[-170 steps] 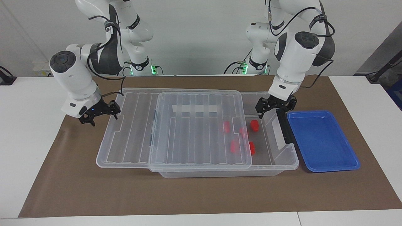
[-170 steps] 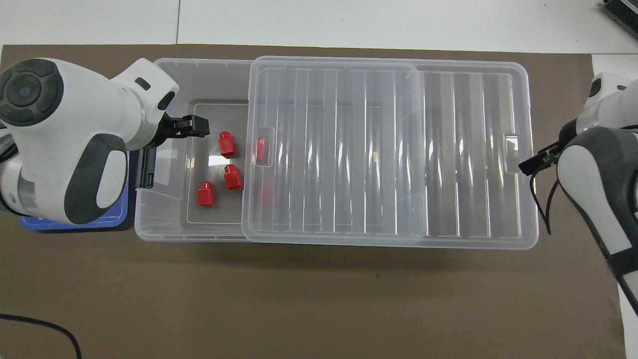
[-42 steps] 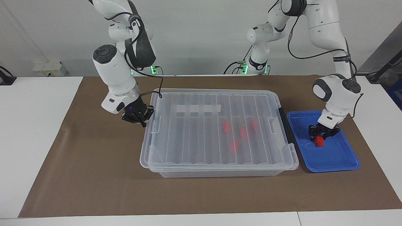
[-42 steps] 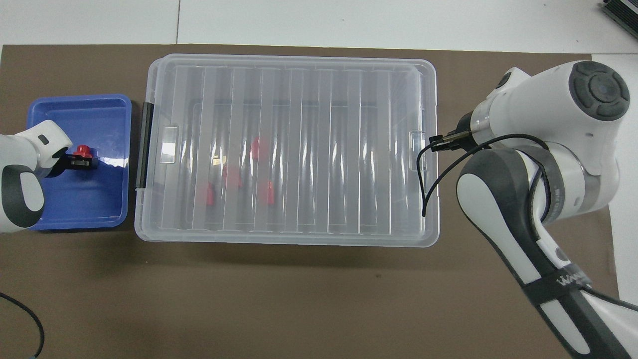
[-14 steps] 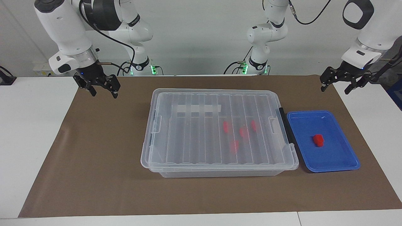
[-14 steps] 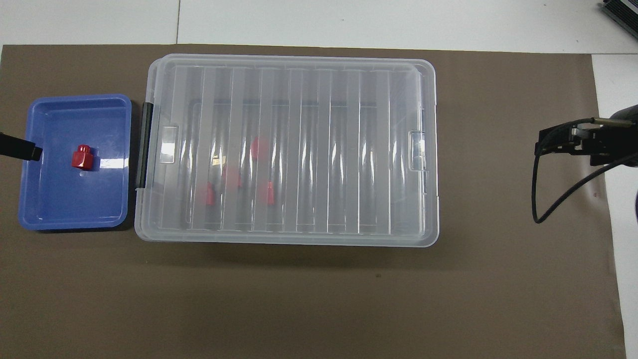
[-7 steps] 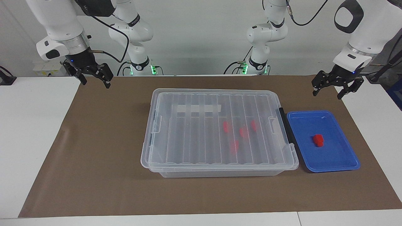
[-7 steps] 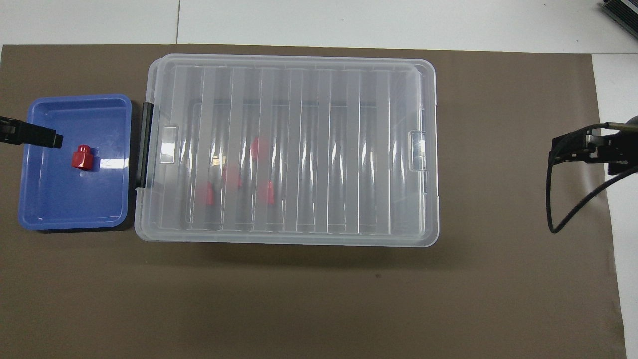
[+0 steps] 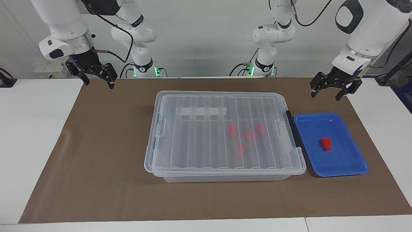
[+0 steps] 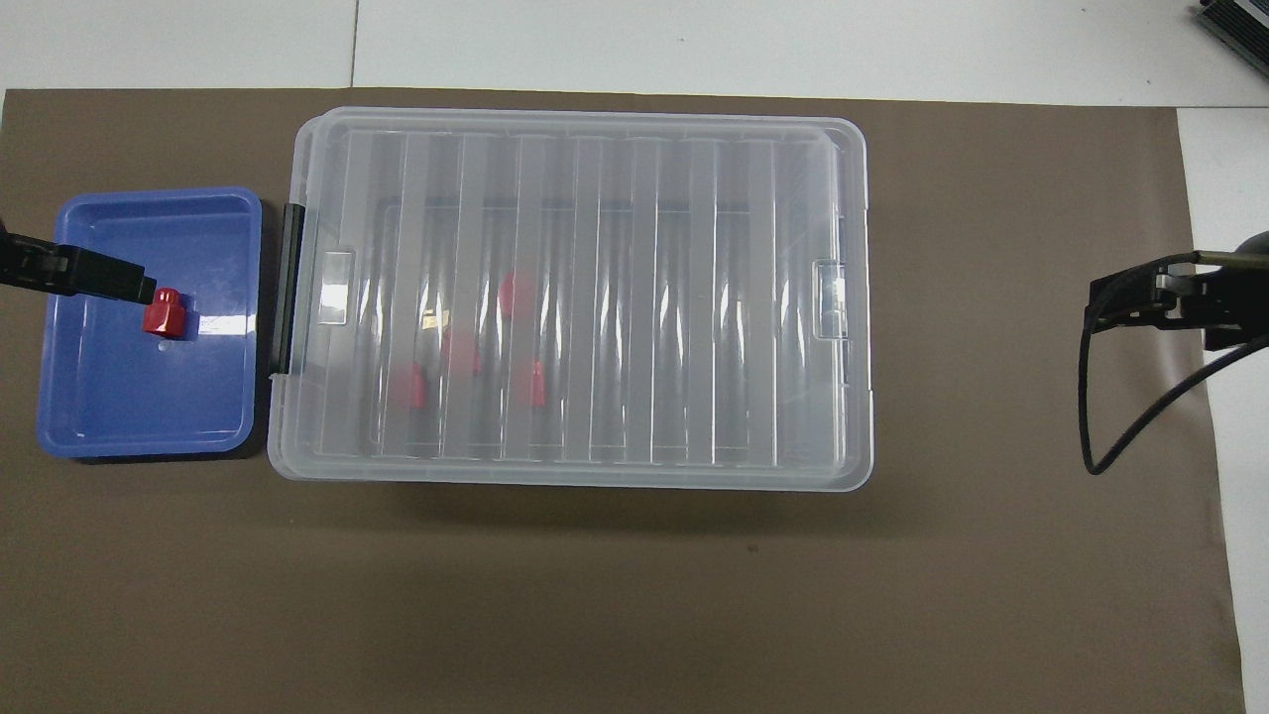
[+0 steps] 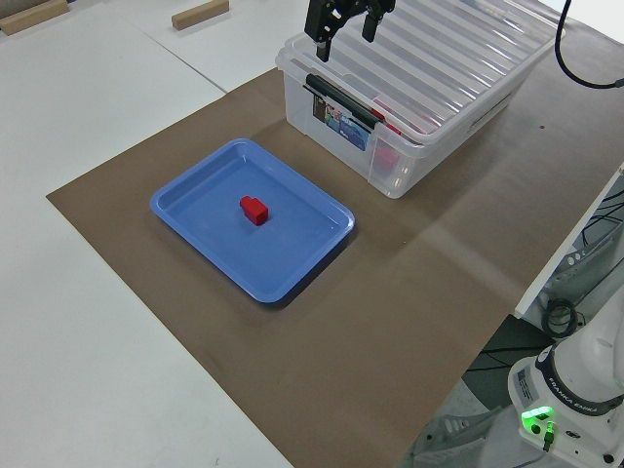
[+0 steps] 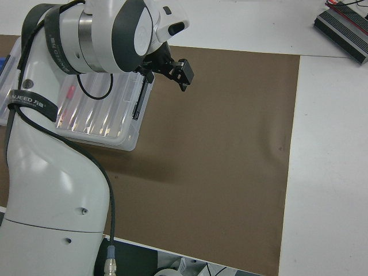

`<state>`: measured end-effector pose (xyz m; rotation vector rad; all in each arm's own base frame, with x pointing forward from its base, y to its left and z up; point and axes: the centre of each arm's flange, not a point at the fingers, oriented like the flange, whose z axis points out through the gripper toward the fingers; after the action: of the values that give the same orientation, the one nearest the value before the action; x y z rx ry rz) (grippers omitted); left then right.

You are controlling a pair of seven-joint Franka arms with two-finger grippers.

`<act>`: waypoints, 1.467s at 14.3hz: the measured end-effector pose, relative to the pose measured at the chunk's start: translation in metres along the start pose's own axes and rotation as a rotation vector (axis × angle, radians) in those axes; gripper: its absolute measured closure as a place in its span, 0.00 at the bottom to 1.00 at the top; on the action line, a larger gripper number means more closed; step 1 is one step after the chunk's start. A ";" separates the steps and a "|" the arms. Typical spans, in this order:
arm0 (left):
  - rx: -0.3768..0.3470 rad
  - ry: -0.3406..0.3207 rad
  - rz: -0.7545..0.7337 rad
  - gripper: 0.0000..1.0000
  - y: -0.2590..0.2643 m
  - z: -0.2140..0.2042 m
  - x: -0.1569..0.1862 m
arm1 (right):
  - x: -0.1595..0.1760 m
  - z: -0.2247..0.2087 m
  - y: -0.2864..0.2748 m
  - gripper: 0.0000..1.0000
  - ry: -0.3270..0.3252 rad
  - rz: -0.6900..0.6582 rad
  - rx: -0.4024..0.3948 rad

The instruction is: Place red block in blue tray from box

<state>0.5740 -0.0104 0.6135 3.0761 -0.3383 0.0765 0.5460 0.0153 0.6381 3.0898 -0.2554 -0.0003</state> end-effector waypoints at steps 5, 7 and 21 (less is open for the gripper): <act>0.031 -0.082 0.004 0.00 -0.002 0.006 -0.006 | -0.001 0.000 -0.004 0.00 -0.002 -0.014 0.000; 0.035 -0.120 0.010 0.00 0.000 0.007 -0.005 | -0.001 0.001 -0.004 0.00 -0.003 -0.014 -0.001; 0.036 -0.171 0.008 0.00 -0.003 0.034 0.014 | -0.002 0.004 -0.006 0.00 -0.010 -0.018 -0.002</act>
<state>0.5898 -0.0126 0.5801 3.1242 -0.3608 -0.1840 0.5454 0.0212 0.6341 3.0905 -0.2277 -0.0165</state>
